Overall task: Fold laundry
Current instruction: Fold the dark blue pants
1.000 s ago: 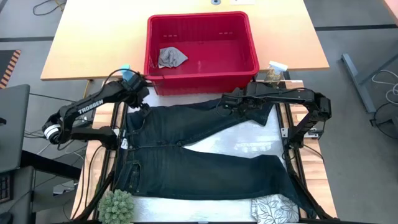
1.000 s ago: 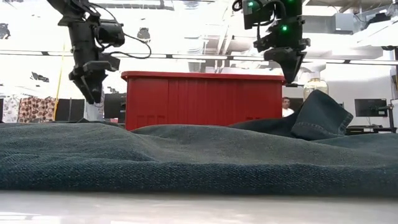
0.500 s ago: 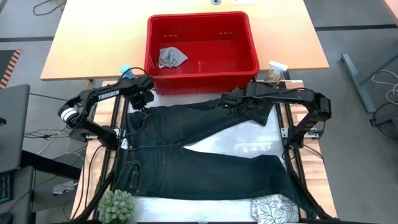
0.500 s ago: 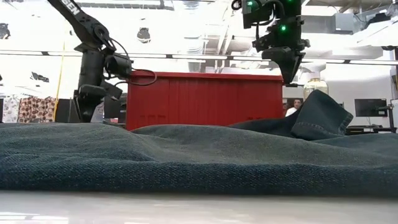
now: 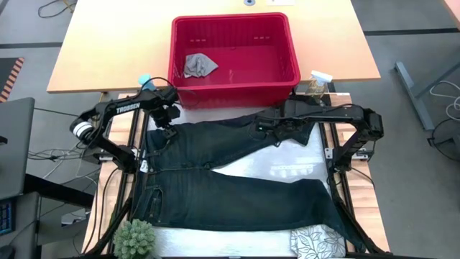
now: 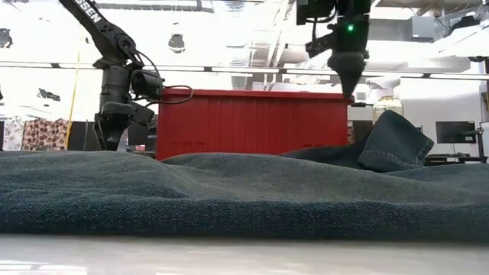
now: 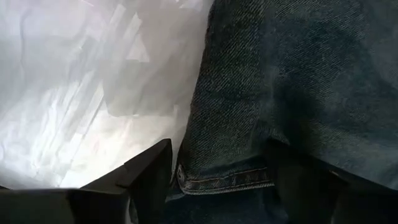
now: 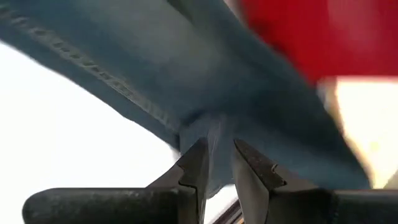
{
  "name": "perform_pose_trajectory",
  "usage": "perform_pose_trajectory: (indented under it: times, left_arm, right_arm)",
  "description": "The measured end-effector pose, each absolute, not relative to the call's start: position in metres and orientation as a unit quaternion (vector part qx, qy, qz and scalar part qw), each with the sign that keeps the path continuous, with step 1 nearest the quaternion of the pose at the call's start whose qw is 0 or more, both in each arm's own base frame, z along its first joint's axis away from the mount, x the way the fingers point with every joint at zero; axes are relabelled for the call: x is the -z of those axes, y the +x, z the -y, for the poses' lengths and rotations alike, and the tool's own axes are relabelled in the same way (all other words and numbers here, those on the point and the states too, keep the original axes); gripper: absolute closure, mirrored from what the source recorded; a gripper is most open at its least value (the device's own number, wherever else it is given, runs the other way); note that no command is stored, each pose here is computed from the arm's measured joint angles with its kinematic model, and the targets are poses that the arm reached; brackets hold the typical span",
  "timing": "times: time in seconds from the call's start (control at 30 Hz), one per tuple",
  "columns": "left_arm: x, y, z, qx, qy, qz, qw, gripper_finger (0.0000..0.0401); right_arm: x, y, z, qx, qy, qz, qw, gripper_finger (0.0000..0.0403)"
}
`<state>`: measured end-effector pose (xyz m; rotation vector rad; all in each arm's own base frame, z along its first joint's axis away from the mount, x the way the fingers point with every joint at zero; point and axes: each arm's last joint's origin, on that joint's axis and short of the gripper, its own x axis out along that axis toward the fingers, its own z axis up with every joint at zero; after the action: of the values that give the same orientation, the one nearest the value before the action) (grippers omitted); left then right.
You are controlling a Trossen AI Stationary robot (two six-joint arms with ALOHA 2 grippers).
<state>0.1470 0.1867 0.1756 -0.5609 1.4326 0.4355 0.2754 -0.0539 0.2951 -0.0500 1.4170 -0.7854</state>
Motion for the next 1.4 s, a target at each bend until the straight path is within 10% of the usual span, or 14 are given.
perform_pose_trajectory:
  times: [0.17, 0.53, 1.4]
  left_arm:
    - [-0.173, 0.145, -0.184, -0.184, -0.255, -0.657, 0.685, 0.0185]
    - [-0.173, 0.144, -0.183, -0.179, -0.244, -0.666, 0.682, 0.0391]
    - [-0.174, 0.144, -0.183, -0.195, -0.247, -0.668, 0.675, 0.0387]
  right_arm:
    - [-0.297, 0.291, 0.054, 0.235, -0.092, -0.619, 0.744, 0.0312]
    - [-0.295, 0.302, 0.115, 0.128, -0.170, -0.588, 0.780, 0.0316]
    - [-0.220, 0.316, 0.174, 0.035, -0.261, -0.706, 0.657, 0.0192]
